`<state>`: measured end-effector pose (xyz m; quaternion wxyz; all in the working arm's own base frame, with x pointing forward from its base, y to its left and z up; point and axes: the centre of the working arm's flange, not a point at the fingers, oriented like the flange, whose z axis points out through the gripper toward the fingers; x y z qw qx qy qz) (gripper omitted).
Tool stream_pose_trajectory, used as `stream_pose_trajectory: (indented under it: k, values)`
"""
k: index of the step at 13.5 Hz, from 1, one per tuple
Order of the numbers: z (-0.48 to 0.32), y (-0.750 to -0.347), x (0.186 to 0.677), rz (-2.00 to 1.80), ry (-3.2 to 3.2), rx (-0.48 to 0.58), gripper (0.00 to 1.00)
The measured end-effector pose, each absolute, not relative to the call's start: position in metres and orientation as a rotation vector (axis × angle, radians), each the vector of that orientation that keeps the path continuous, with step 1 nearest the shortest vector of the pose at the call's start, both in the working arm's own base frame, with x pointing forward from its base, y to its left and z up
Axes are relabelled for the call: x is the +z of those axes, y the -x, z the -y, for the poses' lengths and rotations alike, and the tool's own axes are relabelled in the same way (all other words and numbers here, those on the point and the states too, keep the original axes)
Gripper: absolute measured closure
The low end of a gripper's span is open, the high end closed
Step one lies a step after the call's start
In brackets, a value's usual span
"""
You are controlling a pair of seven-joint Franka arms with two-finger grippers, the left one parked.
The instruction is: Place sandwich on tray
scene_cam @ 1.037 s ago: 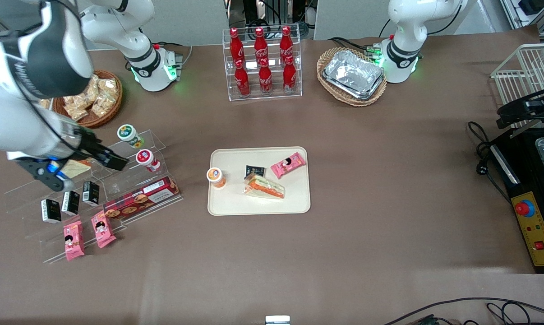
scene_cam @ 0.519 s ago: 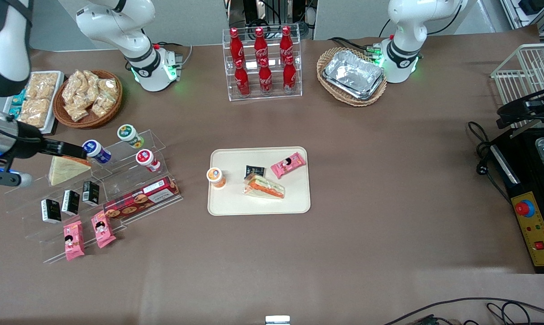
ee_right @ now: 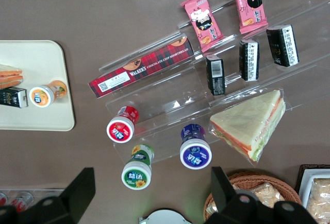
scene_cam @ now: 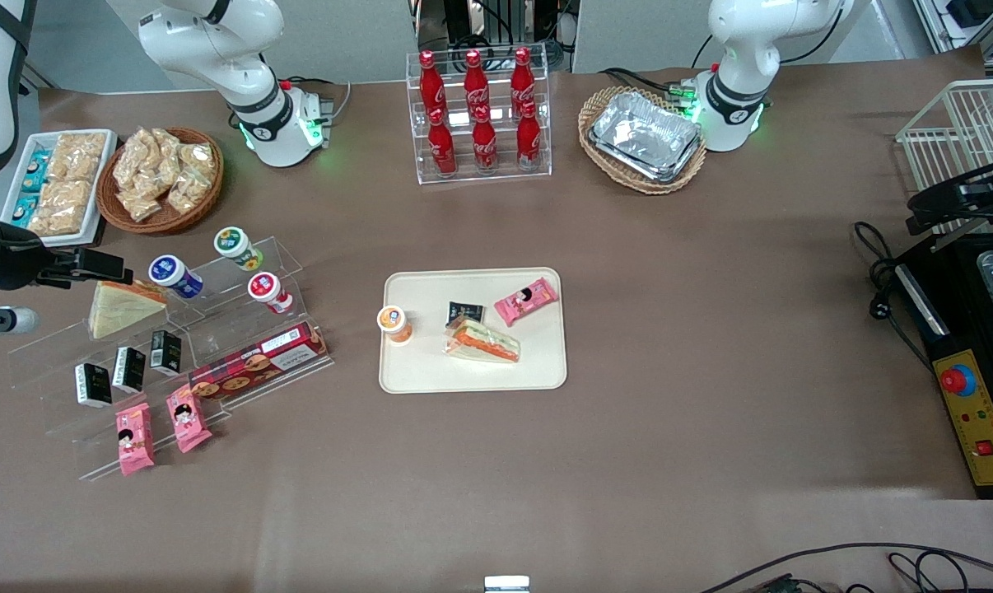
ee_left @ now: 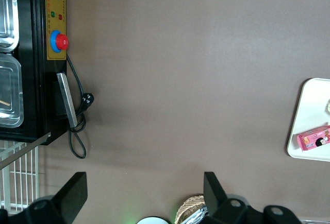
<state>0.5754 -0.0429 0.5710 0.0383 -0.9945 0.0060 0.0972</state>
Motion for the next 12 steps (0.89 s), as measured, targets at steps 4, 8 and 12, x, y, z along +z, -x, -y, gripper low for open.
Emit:
stream_pose_trajectory:
  k: [4, 8, 12]
  values:
    - [0.046, -0.575, 0.571, 0.035, 3.046, 0.295, 0.00]
    - [0.045, -0.576, 0.572, 0.085, 3.043, 0.288, 0.00]
    - [0.029, -0.576, 0.578, 0.009, 3.052, 0.277, 0.00]
